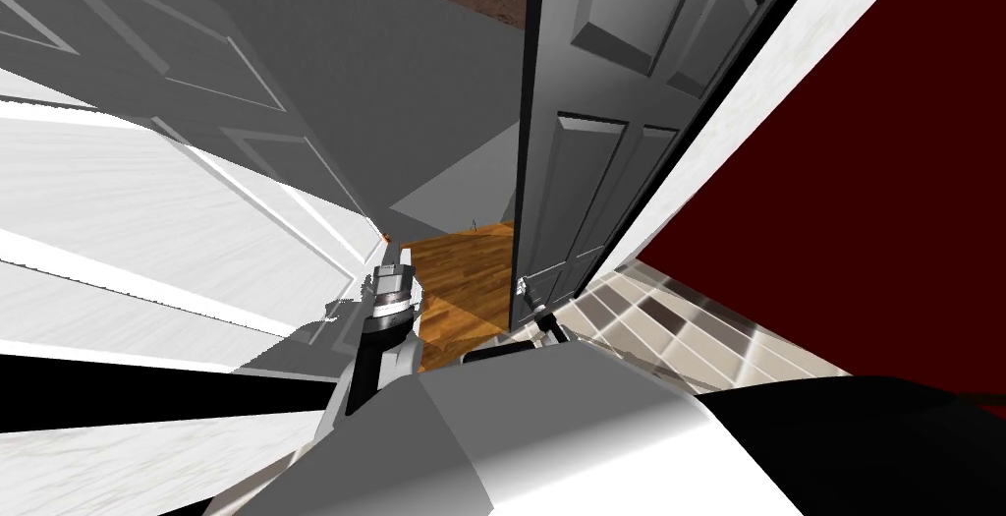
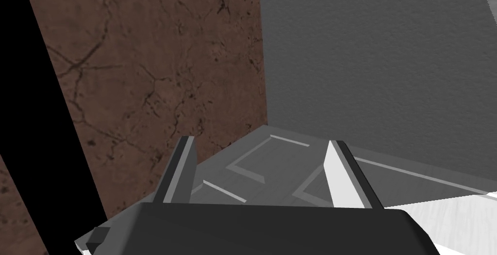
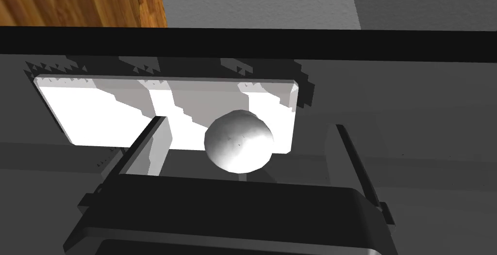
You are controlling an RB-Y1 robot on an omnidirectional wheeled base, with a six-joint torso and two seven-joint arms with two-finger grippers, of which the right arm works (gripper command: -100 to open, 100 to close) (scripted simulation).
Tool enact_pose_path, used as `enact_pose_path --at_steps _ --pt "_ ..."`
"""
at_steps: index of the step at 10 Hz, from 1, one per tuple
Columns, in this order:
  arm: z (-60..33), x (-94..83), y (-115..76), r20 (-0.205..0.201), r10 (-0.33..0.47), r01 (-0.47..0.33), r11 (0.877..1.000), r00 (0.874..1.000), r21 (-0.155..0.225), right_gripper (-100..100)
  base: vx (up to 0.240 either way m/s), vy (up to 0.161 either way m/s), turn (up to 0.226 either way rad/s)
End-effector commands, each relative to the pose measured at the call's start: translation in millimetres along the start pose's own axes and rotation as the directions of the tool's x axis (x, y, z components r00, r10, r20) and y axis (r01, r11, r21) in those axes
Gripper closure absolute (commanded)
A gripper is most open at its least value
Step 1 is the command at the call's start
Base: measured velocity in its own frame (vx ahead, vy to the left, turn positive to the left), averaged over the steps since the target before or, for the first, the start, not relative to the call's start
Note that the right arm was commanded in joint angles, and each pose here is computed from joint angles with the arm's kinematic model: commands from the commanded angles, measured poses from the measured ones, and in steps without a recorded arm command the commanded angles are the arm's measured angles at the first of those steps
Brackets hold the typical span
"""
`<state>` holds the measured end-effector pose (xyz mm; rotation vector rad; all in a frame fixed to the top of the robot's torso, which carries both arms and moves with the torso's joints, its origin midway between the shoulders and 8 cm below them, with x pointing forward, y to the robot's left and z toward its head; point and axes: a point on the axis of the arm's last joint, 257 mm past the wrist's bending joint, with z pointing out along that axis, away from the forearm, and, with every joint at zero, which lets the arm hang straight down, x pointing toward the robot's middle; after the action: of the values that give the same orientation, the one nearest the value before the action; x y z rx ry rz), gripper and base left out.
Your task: Push the door open
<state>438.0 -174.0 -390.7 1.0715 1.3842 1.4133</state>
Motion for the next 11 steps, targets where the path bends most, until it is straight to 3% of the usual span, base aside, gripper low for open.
enact_pose_path --at_steps 1,2,7,11 --pt "0.0 0.0 0.0 0.0 0.0 0.0 1.0 1.0 0.0 -100 0.087 0.022 -0.01" --pt "0.0 0.0 0.0 0.0 0.0 0.0 1.0 1.0 0.0 100 -0.019 -0.002 0.005" --pt "0.0 0.0 0.0 0.0 0.0 0.0 1.0 1.0 0.0 100 -0.014 -0.004 0.002" --pt "0.2 -14.6 -1.8 0.038 -0.004 0.004 1.0 0.999 0.006 100 0.133 0.056 -0.026"
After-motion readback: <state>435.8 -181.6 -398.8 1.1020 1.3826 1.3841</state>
